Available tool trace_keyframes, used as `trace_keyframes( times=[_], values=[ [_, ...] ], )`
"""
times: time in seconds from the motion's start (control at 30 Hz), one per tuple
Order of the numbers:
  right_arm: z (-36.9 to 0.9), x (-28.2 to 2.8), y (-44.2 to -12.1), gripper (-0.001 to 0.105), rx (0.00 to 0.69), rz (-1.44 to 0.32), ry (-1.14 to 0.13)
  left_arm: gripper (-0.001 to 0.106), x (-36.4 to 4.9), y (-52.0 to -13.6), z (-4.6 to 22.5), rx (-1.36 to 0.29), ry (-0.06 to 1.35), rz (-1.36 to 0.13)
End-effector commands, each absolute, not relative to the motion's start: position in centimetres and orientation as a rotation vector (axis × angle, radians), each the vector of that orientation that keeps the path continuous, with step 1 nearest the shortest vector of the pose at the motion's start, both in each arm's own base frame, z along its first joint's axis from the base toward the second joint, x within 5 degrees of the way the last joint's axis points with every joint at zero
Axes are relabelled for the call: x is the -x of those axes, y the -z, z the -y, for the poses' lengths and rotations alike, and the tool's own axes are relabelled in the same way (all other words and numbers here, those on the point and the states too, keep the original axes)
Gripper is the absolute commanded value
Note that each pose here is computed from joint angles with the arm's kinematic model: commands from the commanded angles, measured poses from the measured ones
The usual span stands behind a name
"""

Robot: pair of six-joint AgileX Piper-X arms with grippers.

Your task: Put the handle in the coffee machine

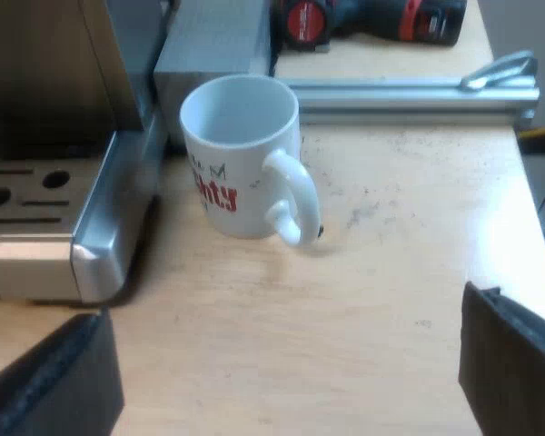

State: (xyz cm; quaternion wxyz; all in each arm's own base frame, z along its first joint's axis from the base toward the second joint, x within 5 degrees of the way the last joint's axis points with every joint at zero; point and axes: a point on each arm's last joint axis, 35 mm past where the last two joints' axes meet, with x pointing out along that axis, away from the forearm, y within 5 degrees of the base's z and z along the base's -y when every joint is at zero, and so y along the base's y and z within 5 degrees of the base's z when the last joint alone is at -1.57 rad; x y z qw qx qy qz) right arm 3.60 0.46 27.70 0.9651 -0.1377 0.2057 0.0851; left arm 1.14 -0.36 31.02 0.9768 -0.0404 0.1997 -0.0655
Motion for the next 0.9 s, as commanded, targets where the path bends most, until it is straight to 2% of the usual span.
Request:
trace_keyframes(
  times=[0.03, 0.3, 0.67, 0.8, 0.9],
  values=[
    [-0.5, -3.9, -27.0, 0.078, 0.273, -0.444, -0.171, 0.083, -1.3, -31.2, 0.4, 0.079, 0.141, -0.407],
    [-0.6, -4.5, -24.8, 0.078, 0.293, -0.517, -0.178, 0.083, -2.1, -29.5, 0.4, 0.077, 0.112, -0.460],
    [-0.6, -4.4, -24.4, 0.078, 0.313, -0.548, -0.186, 0.083, -2.4, -29.3, 0.5, 0.068, 0.147, -0.451],
    [-0.6, -4.6, -24.2, 0.078, 0.354, -0.532, -0.200, 0.083, -2.9, -29.1, 0.6, 0.070, 0.164, -0.423],
    [-0.7, -4.7, -24.2, 0.078, 0.353, -0.527, -0.203, 0.083, -3.0, -29.0, 0.6, 0.071, 0.171, -0.419]
  ],
)
